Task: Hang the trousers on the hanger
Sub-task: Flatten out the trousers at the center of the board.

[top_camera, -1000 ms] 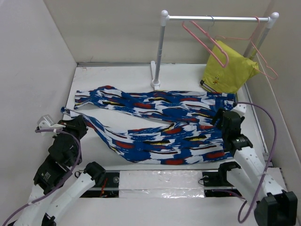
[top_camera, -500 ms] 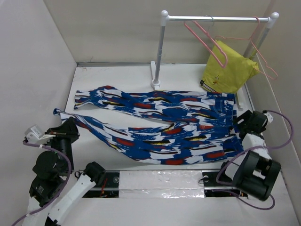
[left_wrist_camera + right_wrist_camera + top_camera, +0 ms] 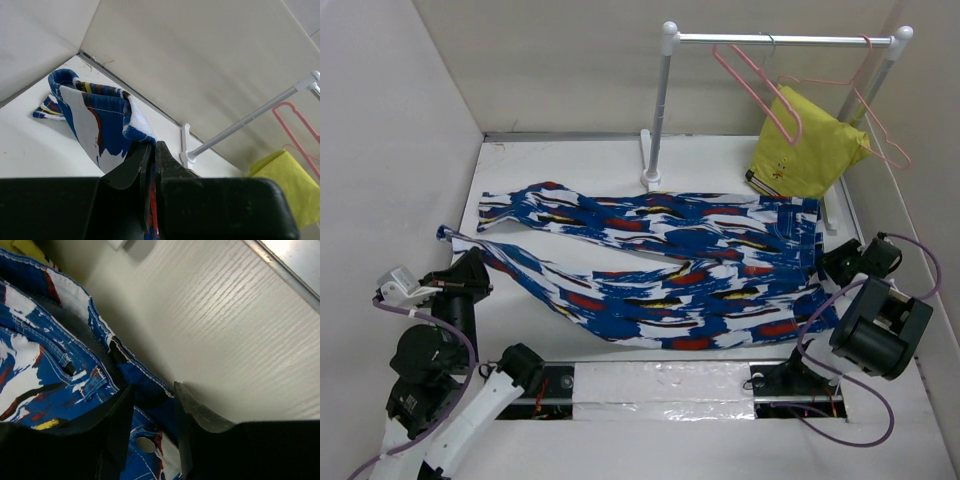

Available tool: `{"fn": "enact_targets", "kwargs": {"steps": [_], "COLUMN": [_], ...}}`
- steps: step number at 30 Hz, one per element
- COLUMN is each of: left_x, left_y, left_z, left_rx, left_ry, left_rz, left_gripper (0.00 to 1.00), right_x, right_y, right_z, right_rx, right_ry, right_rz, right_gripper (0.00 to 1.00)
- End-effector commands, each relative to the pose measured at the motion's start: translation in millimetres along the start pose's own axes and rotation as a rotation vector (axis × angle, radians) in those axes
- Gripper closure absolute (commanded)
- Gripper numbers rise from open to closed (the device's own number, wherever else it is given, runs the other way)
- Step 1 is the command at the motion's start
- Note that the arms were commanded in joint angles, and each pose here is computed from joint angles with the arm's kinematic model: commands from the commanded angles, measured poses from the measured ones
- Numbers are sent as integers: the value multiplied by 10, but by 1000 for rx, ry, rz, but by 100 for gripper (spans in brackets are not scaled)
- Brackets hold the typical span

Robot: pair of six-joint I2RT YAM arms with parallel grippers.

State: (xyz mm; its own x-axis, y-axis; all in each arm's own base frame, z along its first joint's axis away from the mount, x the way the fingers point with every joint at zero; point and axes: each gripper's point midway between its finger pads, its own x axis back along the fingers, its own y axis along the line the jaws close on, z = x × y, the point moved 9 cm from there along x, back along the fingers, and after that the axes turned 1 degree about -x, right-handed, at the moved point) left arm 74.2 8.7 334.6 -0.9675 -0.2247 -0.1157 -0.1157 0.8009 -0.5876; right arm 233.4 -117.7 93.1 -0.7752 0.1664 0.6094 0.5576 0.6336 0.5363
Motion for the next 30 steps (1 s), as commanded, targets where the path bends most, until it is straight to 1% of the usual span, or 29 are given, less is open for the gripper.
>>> {"fn": "enact_targets", "kwargs": {"steps": [1,3,4,7,9,10,12,13,17,18,19,20,21,22,23,24,25,26,27,28,30], "left_x": [21,21,19,7,-7,-5,-4,-6,-4,-2,-2,1,6,9,11,17,18,20,29,28,45], "left_y": [-13,-9,-7,-24,-34,-35,-38,-39,-47,-44,-46,-44,-44,-45,-45,-43,-48,-58,-73,-88,-111], "left_z": [-105,-103,-98,-84,-71,-76,-76,-72,-72,-66,-65,-65,-70,-72,-73,-79,-69,-71,-68,-59,-65], "left_rx": [50,50,49,43,36,37,39,39,43,39,39,41,44,45,48,51,50,57,59,59,69], "left_ry": [-58,-60,-60,-51,-46,-47,-47,-46,-47,-45,-44,-45,-46,-46,-46,-51,-47,-49,-45,-39,-33], "left_rz": [23,23,21,23,20,21,24,26,36,39,40,42,46,50,52,55,63,74,93,107,139], "left_gripper": [100,100,100,100,100,100,100,100,100,100,100,100,100,100,100,100,100,100,100,100,100], "right_x": [-26,-39,-39,-10,31,103,192,235,341,313,283,272,227,246,270,357,410,457,504,598,688], "right_y": [105,106,111,63,61,49,24,-16,-9,28,71,145,182,160,177,219,187,137,97,-2,-139], "right_z": [-51,-50,-61,-97,-100,-152,-190,-252,-510,-538,-564,-663,-654,-690,-668,-660,-638,-552,-502,-420,-241], "right_rx": [-7,-12,-18,-40,-42,-41,-47,-62,-75,-67,-41,-11,18,45,55,68,61,43,33,6,-28], "right_ry": [-10,-15,-21,-42,-60,-109,-150,-196,-312,-314,-302,-299,-269,-278,-270,-297,-315,-293,-297,-321,-273], "right_rz": [-129,-136,-134,-108,-88,-58,-4,46,100,89,61,46,47,85,101,102,142,185,222,297,363], "right_gripper": [63,73,84,100,100,100,100,100,100,100,81,67,57,37,29,23,19,19,20,28,40]}}
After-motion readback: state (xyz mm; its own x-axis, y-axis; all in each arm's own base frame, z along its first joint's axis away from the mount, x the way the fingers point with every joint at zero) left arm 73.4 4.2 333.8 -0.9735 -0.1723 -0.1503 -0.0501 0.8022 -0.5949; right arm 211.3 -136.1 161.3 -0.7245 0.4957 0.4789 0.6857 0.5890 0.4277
